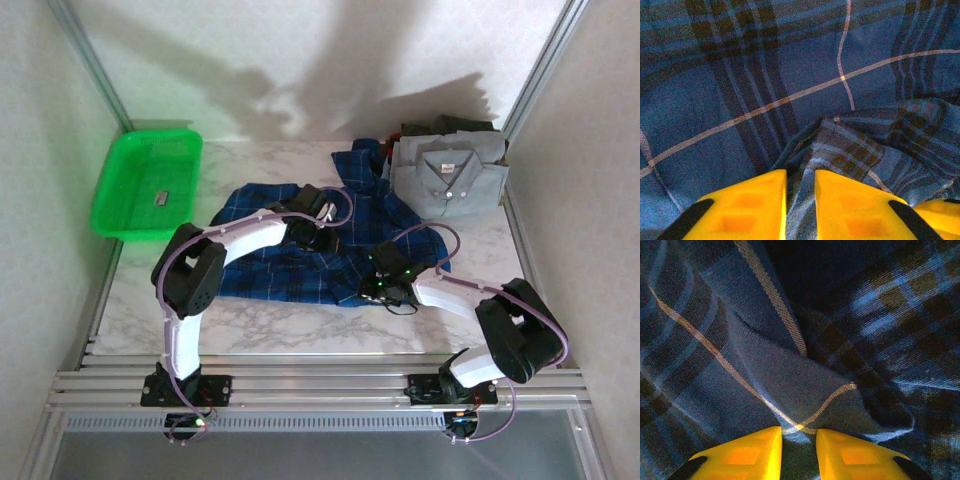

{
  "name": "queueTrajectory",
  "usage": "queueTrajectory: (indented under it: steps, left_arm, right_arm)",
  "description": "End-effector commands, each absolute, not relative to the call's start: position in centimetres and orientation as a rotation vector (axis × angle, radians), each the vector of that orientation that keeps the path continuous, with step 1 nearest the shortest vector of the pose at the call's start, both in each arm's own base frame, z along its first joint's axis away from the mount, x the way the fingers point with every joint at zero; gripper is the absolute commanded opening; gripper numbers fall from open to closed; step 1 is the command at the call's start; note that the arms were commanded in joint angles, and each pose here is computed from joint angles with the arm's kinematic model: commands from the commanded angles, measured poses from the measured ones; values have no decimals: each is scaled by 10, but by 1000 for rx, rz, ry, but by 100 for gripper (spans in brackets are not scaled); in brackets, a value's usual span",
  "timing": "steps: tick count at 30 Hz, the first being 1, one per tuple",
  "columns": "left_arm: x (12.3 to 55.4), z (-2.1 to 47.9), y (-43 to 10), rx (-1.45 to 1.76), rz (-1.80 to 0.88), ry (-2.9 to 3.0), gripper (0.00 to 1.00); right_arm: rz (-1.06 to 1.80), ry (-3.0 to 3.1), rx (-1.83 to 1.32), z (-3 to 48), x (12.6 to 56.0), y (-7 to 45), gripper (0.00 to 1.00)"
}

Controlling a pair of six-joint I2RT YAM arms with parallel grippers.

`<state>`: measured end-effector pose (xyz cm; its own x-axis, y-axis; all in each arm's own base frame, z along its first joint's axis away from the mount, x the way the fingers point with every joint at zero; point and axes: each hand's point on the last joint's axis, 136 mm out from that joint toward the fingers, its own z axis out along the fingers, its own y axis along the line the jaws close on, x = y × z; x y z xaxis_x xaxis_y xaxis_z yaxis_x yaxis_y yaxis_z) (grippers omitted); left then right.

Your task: Fold and stack the long sleeve shirts

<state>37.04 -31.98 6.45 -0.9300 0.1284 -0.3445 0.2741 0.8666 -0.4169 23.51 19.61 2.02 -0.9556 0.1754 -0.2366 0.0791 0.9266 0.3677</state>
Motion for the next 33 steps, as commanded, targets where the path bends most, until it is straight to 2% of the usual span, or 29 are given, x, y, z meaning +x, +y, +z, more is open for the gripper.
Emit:
queueTrajectory:
  steps: [1,4,6,12,14,17,20,23,28,33]
  left_arm:
    - [367,64,-329,386,-679,2726,15]
    - [359,64,-329,407,-676,2730,4]
    - [357,72,-325,400,-673,2714,1]
    - [328,130,-333,510,-739,2559,0]
    - [308,148,-337,571,-743,2508,0]
    - [274,181,-344,643,-813,2403,0]
    - [235,206,-354,724,-881,2329,0]
    - [185,201,-365,824,-911,2336,0]
    - [110,150,-367,943,-825,2485,0]
    - [72,99,-364,977,-701,2593,0]
  right_arm:
    - [407,2872,217,9,225,183,26]
    - [410,2861,229,13,227,183,28]
    - [406,2835,237,25,231,181,33]
    - [434,2664,302,98,252,167,65]
    - [409,2611,364,124,257,148,72]
    - [442,2545,453,156,265,121,77]
    - [444,2573,550,170,276,93,79]
    - [457,2613,538,177,297,82,79]
    - [638,2661,465,187,318,99,76]
    - [823,2748,390,163,288,123,67]
